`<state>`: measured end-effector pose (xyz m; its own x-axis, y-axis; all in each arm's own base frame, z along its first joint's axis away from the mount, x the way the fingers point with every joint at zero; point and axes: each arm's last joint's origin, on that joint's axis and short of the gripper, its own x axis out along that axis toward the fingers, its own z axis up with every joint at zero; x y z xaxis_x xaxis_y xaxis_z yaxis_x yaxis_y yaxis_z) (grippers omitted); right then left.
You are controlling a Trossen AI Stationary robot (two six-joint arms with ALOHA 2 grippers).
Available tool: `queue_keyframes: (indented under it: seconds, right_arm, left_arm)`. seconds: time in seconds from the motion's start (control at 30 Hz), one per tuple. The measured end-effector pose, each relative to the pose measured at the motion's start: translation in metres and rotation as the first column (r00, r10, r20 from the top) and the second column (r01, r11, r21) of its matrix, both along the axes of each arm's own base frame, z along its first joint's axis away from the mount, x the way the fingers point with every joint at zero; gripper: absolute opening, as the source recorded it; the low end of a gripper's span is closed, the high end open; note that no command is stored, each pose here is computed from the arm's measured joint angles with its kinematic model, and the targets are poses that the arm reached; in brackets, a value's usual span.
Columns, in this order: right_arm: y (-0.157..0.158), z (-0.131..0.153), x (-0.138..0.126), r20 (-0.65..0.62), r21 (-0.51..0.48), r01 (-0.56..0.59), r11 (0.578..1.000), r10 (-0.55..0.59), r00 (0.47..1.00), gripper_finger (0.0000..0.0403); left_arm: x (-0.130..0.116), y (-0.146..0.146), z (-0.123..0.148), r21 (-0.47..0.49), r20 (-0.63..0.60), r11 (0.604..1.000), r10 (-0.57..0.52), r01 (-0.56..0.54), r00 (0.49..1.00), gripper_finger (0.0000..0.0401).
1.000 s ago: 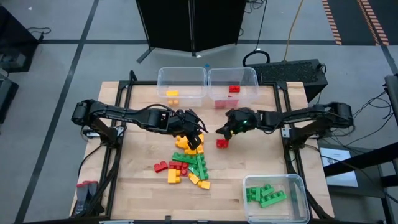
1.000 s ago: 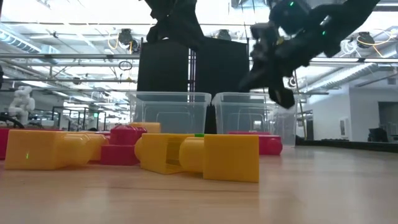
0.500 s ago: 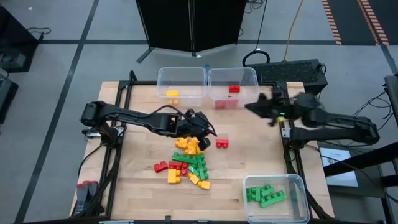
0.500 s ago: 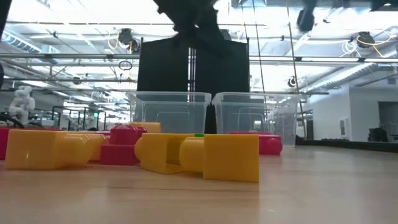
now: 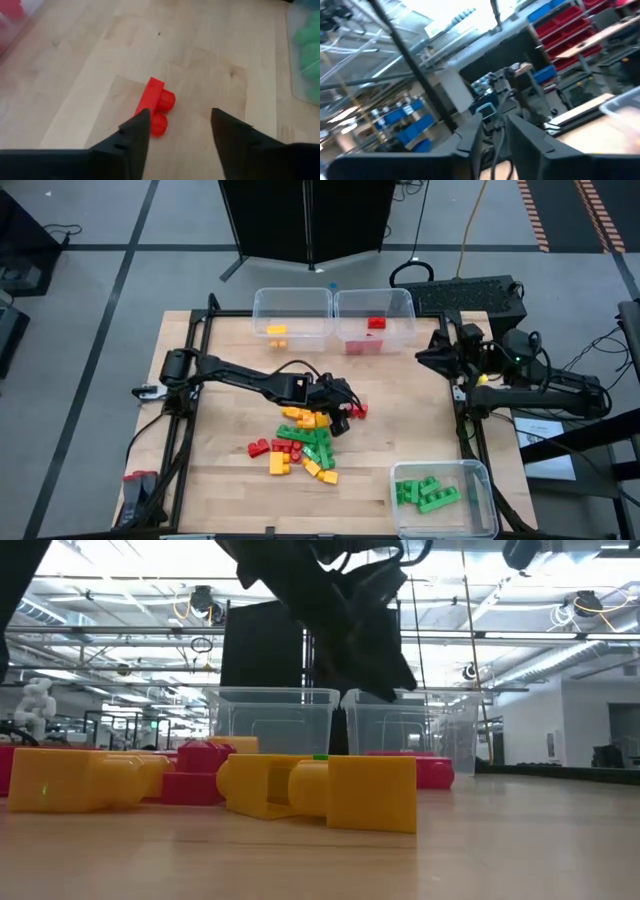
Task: Sort blocks
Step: Put the red game piece into the top right transparent bin
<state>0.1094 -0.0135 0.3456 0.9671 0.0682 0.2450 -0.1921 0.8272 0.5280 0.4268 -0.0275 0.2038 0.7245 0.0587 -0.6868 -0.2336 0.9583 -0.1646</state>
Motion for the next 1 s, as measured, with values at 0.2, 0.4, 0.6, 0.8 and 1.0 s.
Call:
queue_keyframes:
  seconds: [0.2, 0.4, 0.6, 0.8, 1.0]
  right_arm:
    - [0.001, 0.002, -0.001, 0.028, -0.036, -0.014, 0.999, 0.015, 0.999, 0.0132]
    - [0.001, 0.002, -0.001, 0.023, -0.062, -0.018, 0.998, 0.019, 1.0, 0.0149]
    - [0.001, 0.0, 0.0, 0.007, -0.057, -0.031, 0.998, 0.031, 0.999, 0.0148]
    - [0.001, 0.0, 0.0, -0.002, -0.052, -0.033, 0.998, 0.032, 0.999, 0.0145]
    - [0.001, -0.001, 0.0, -0.004, -0.051, -0.033, 0.998, 0.032, 0.999, 0.0144]
  left_arm:
    - [0.017, 0.0, -0.014, 0.041, -0.025, 0.999, 0.028, -0.027, 0.999, 0.0257]
    - [0.031, 0.001, -0.035, 0.14, -0.159, 0.989, -0.013, 0.035, 0.987, 0.0278]
    - [0.044, 0.004, -0.049, 0.146, -0.212, 0.989, -0.007, 0.039, 0.977, 0.0279]
    - [0.047, 0.008, -0.06, 0.189, -0.25, 0.977, -0.054, 0.104, 0.967, 0.0279]
    - [0.049, 0.007, -0.068, 0.208, -0.265, 0.962, -0.117, 0.175, 0.957, 0.0264]
